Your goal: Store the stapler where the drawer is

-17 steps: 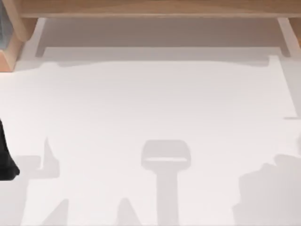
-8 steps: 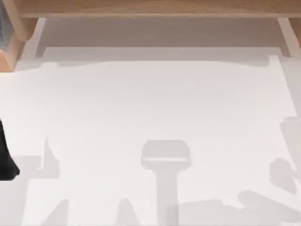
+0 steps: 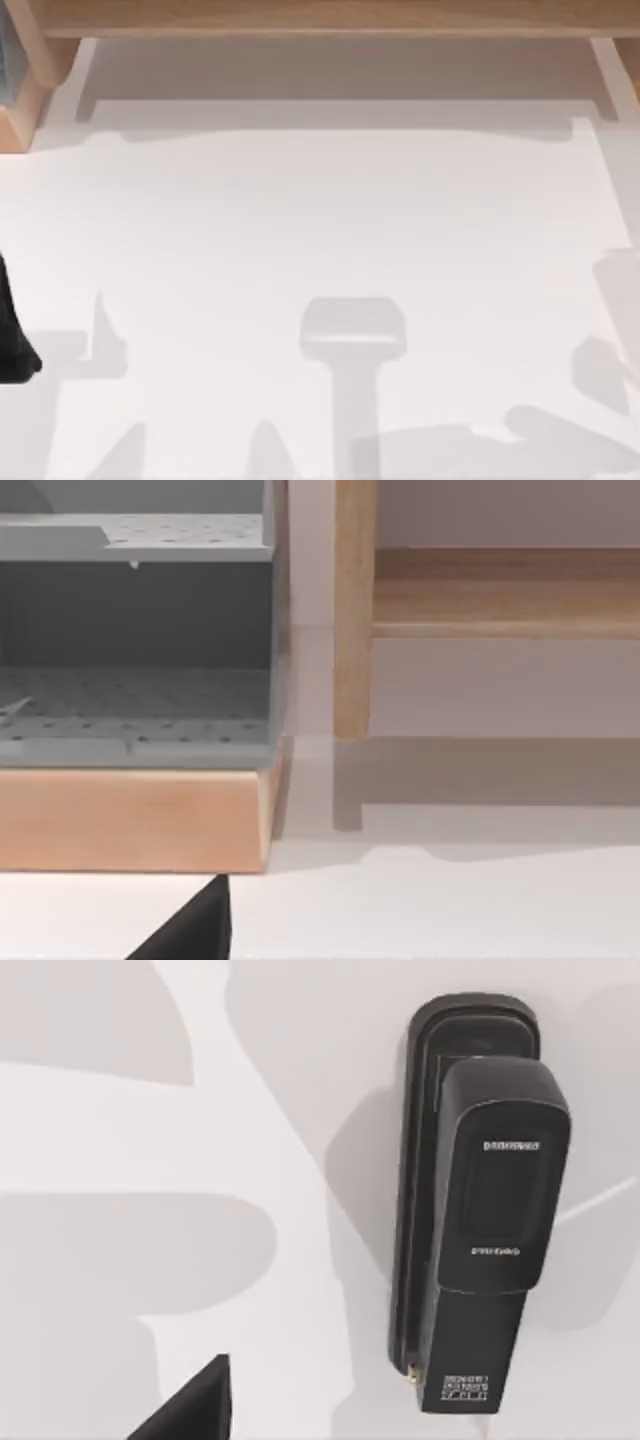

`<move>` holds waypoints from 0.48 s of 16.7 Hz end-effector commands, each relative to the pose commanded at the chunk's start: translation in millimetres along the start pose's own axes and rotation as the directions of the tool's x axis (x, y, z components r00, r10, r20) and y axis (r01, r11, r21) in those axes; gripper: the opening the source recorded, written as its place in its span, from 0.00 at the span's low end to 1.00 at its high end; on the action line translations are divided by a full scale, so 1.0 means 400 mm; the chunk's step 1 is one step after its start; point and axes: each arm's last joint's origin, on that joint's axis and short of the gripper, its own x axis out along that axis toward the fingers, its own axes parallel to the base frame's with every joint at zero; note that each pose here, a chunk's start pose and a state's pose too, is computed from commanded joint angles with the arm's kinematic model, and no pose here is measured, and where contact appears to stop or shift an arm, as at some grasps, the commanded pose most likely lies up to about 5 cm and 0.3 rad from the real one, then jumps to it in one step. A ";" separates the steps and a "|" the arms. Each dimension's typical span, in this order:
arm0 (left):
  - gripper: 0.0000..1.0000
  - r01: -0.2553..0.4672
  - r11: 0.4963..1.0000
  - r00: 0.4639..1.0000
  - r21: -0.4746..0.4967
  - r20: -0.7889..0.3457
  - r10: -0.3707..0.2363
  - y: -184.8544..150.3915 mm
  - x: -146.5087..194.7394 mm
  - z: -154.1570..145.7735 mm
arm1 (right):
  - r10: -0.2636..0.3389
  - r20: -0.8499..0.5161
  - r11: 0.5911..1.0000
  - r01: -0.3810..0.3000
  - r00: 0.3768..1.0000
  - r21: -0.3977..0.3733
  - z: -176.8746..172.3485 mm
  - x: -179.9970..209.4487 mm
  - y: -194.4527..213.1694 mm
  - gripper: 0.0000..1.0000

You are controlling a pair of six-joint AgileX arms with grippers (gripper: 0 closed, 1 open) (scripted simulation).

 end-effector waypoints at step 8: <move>1.00 0.000 1.000 1.000 0.000 0.000 0.000 0.000 0.000 0.000 | 0.002 0.004 1.000 -0.002 1.000 -0.001 0.003 0.137 0.003 1.00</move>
